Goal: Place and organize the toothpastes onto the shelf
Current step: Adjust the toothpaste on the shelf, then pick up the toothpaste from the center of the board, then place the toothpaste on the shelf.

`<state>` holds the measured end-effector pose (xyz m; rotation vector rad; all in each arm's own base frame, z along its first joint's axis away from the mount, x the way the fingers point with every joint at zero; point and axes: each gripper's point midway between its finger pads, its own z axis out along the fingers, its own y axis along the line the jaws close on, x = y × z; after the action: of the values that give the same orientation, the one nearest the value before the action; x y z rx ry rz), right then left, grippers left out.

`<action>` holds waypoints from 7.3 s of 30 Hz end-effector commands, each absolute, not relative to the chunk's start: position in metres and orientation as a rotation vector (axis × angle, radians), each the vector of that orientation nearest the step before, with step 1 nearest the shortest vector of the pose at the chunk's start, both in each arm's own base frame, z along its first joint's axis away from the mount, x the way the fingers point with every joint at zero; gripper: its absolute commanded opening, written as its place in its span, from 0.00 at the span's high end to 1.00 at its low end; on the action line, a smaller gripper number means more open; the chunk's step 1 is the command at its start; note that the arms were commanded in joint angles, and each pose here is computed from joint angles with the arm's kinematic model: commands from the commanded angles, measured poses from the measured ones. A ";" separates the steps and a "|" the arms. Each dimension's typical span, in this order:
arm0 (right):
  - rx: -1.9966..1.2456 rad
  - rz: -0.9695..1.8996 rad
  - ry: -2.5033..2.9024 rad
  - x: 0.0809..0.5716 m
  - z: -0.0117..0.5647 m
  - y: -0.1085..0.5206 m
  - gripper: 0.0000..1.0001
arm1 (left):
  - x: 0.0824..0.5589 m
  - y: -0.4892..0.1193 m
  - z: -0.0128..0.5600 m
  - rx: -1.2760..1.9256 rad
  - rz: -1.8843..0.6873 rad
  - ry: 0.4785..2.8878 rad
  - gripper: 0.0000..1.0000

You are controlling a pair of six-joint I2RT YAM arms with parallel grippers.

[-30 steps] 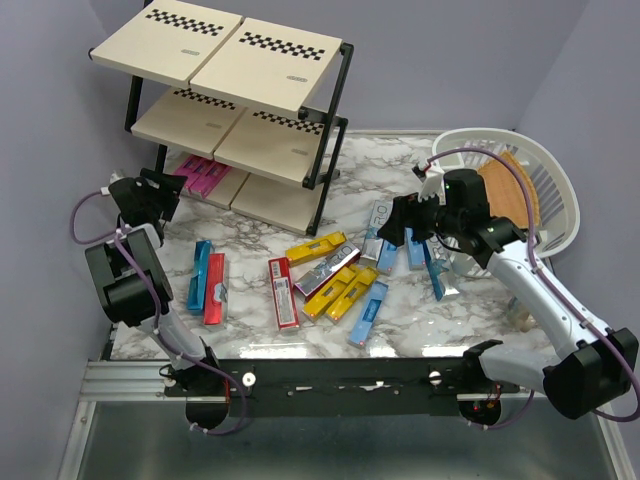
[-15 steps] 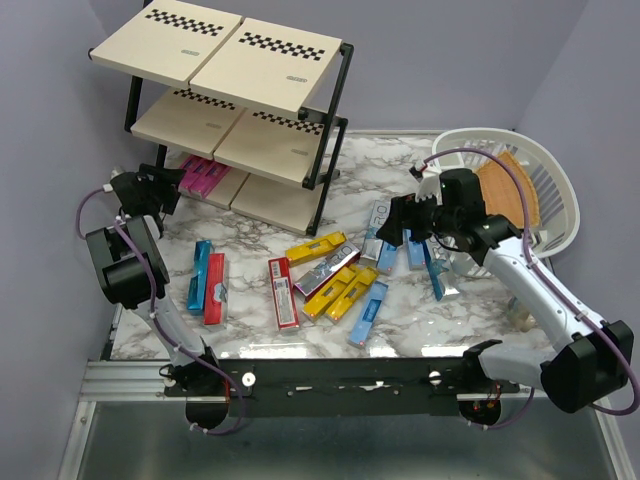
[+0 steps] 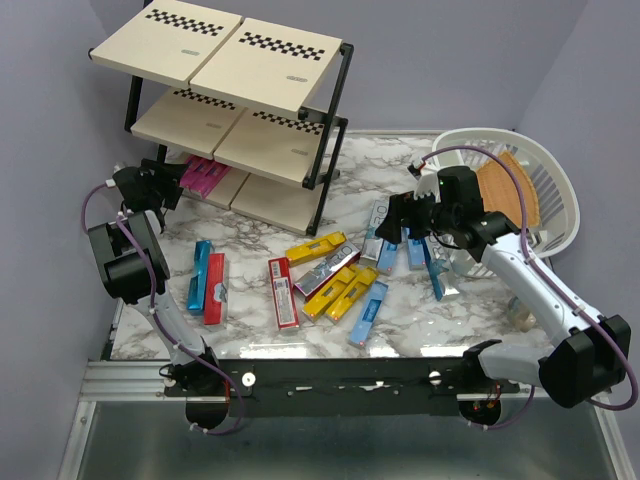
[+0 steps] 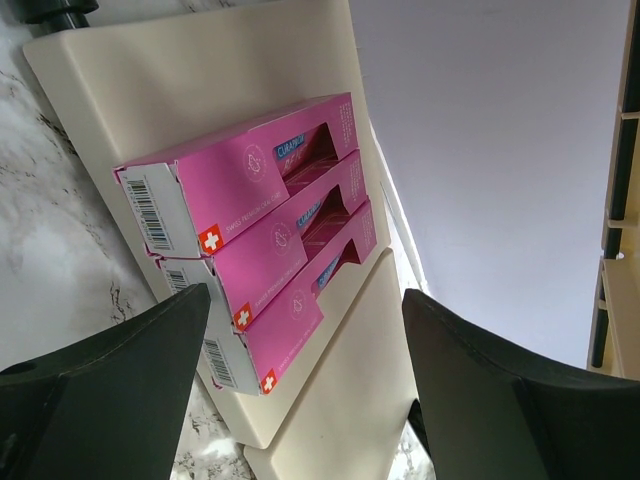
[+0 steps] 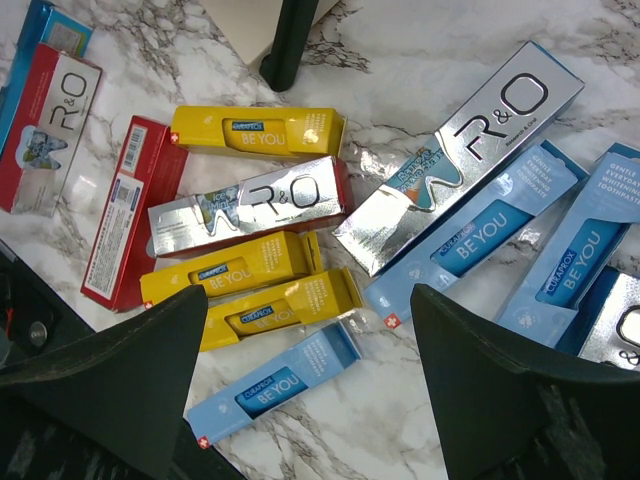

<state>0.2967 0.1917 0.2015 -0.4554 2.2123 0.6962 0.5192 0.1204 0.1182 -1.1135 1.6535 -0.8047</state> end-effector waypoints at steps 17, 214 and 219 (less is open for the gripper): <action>-0.399 0.614 2.246 0.299 0.202 0.179 0.09 | 0.462 0.093 0.164 -0.910 -0.640 1.789 0.11; -0.063 0.236 2.126 0.300 0.229 0.167 0.00 | 0.278 -0.131 0.309 0.390 -0.412 1.914 0.93; -0.096 0.255 2.095 0.299 0.232 0.168 0.00 | 0.320 -0.082 0.329 0.290 -0.340 1.870 0.93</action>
<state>0.2939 0.1723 0.2222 -0.0702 2.1641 0.2706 0.2935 -0.1108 0.3033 0.2825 1.9439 -0.3558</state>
